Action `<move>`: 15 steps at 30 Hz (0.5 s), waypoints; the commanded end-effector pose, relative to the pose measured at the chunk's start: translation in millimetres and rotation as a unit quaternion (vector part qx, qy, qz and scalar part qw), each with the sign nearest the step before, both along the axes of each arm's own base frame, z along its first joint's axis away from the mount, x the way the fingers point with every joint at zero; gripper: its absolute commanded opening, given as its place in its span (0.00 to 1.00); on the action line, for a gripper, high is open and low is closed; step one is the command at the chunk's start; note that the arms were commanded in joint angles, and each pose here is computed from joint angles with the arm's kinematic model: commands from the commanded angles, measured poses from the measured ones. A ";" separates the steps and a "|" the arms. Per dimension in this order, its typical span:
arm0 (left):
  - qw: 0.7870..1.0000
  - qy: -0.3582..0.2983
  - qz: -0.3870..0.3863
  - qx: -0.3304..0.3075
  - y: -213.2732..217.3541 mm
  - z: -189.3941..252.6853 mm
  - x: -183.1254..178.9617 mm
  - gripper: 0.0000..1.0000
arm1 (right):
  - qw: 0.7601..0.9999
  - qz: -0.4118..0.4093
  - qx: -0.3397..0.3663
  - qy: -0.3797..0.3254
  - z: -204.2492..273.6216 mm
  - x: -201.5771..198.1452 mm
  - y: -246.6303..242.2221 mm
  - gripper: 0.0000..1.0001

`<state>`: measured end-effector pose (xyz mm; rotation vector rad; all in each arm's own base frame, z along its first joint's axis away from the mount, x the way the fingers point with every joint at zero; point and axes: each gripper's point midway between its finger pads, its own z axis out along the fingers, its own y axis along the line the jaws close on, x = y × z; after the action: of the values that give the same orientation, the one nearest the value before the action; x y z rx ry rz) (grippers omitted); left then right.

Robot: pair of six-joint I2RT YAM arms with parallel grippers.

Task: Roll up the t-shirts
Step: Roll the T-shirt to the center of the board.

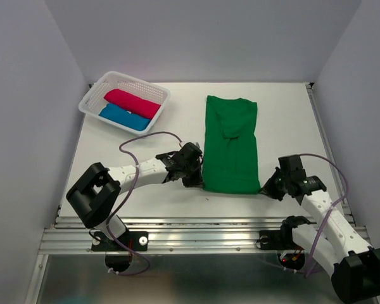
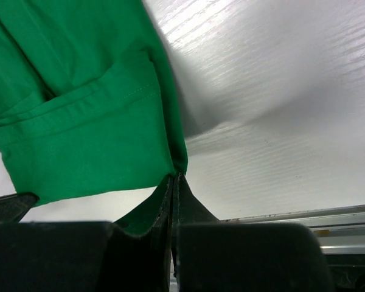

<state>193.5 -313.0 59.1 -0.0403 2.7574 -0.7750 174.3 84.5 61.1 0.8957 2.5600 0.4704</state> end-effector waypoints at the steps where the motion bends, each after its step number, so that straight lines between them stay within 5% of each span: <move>1: 1.000 0.004 0.012 0.019 3.8 11.6 2.3 0.00 | 1.000 -0.010 -0.015 -0.017 18.7 9.9 -5.2 0.01; 15: 0.998 0.042 0.024 0.038 -4.2 18.9 10.3 0.00 | 0.998 -0.018 -0.023 -0.048 39.1 35.6 -5.7 0.01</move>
<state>198.0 -314.3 65.8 -0.0876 2.8419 -0.6764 192.8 79.9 81.2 0.9003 2.5237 0.4230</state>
